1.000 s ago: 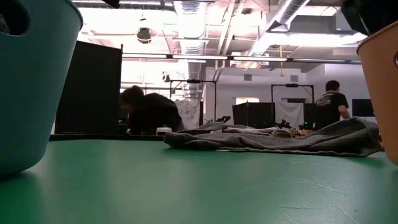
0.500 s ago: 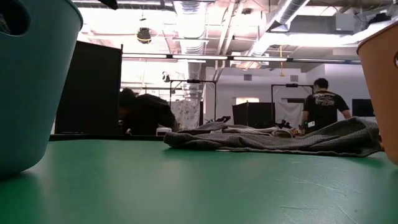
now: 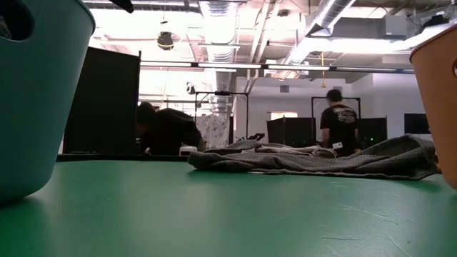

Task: Sort towels by color in basket
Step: Put the white towel into the orange bin, then put the gray towel into the green bin

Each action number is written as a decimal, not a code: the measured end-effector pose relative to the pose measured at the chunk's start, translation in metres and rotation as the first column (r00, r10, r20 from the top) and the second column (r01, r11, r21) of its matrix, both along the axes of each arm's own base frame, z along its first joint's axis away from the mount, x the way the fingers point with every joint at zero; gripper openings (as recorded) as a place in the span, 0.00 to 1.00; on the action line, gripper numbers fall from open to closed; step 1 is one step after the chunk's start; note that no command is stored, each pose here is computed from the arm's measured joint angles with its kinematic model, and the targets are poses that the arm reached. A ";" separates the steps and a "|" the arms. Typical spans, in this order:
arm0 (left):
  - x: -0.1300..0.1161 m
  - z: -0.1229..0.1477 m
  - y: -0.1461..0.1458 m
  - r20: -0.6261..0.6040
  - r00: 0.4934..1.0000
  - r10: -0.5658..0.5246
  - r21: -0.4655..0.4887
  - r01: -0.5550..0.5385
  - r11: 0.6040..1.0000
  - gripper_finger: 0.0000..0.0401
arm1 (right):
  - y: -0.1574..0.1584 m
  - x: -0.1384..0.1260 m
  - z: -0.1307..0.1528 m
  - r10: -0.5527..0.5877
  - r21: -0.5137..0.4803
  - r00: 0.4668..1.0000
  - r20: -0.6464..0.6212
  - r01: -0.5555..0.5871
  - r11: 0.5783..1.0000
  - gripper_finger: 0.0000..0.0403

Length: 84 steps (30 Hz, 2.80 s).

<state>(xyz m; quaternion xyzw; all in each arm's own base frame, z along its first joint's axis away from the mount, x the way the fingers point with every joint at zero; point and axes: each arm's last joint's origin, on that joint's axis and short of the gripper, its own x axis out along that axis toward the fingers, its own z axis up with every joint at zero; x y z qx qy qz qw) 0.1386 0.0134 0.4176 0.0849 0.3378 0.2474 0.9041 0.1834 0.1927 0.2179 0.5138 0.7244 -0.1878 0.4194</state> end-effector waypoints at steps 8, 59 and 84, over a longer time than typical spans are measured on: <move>0.000 0.000 0.000 0.003 1.000 0.003 -0.003 -0.003 1.000 0.38 | 0.011 0.035 -0.069 0.041 -0.017 0.999 -0.002 -0.041 0.999 0.62; -0.004 -0.004 -0.002 0.070 0.991 0.118 -0.212 -0.101 0.972 0.38 | -0.218 0.036 -0.033 0.021 -0.502 0.978 0.206 0.087 0.861 0.62; 0.046 0.012 -0.005 0.185 0.959 -0.214 0.031 0.212 0.977 0.38 | -0.220 0.122 0.125 0.501 -0.438 -0.010 0.865 0.471 0.766 0.05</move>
